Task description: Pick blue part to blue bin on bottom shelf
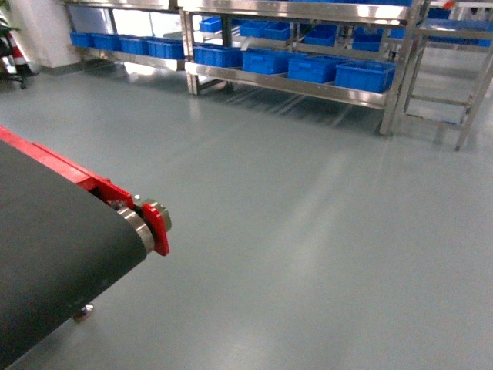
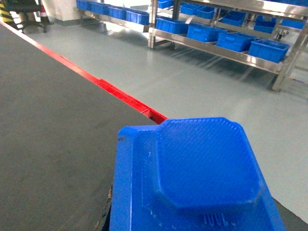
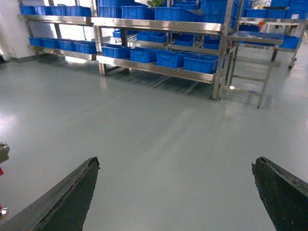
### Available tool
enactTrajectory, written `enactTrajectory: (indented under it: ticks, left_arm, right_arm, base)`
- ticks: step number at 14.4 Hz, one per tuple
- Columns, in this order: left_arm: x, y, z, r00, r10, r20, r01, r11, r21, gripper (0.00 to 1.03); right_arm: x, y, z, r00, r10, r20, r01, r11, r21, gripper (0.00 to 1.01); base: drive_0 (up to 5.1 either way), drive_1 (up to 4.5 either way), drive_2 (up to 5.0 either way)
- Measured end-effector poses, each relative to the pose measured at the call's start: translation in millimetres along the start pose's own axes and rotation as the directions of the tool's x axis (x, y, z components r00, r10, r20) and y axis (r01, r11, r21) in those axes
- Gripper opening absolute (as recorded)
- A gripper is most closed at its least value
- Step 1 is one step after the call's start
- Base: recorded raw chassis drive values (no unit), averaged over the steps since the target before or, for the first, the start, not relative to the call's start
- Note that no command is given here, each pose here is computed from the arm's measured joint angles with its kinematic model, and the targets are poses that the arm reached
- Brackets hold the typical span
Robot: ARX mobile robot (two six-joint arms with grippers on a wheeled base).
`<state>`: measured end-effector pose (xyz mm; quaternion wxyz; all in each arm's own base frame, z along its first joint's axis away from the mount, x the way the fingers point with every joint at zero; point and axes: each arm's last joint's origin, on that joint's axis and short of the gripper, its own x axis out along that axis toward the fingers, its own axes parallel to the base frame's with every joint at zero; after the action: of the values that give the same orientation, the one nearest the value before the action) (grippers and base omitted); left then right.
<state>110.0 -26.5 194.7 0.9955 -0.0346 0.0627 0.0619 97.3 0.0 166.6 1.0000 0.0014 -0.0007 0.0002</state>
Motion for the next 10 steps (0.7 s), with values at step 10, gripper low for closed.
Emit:
enactTrajectory:
  ticks: [10]
  left_arm:
    - [0.0, 0.0, 0.0, 1.000, 0.000, 0.000, 0.000, 1.0000, 0.000, 0.44]
  right_arm:
    - [0.0, 0.0, 0.0, 1.000, 0.000, 0.000, 0.000, 1.0000, 0.000, 0.98]
  base:
    - [-1.6, -1.57, -1.6]
